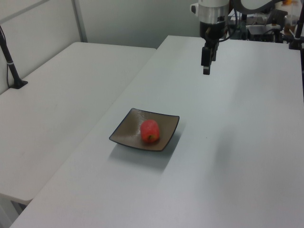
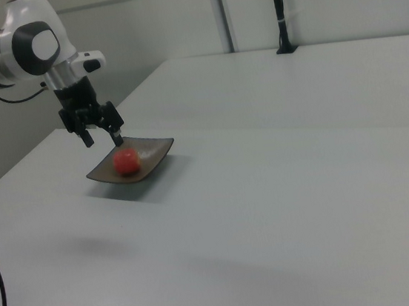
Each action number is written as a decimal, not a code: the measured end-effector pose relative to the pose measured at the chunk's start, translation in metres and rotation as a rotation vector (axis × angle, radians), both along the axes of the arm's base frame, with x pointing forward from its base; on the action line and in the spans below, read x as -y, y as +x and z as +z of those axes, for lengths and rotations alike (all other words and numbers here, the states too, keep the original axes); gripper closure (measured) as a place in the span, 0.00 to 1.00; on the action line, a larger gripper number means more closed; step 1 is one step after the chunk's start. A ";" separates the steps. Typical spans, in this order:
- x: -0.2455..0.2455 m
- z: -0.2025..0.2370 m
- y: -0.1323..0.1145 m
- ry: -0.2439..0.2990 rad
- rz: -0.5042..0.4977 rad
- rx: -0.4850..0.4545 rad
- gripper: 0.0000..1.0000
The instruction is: Apples placed on a ceramic plate
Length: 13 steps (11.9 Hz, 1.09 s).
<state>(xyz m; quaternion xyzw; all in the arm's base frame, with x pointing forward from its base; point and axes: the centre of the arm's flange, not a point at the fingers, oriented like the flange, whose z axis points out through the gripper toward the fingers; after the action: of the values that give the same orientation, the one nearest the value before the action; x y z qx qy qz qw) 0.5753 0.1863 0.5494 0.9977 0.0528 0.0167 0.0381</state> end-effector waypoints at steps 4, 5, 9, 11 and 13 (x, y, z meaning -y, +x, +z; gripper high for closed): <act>0.044 -0.001 0.000 0.060 -0.091 -0.003 0.00; 0.057 0.002 0.000 0.069 -0.115 0.004 0.00; 0.093 0.005 -0.002 0.080 -0.174 0.042 0.00; 0.094 -0.006 -0.003 0.077 -0.176 0.031 0.00; 0.094 -0.014 -0.003 0.079 -0.175 0.035 0.00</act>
<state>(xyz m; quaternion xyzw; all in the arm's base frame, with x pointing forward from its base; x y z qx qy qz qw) 0.5724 0.0927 0.5352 0.9988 -0.0357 0.0327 0.0010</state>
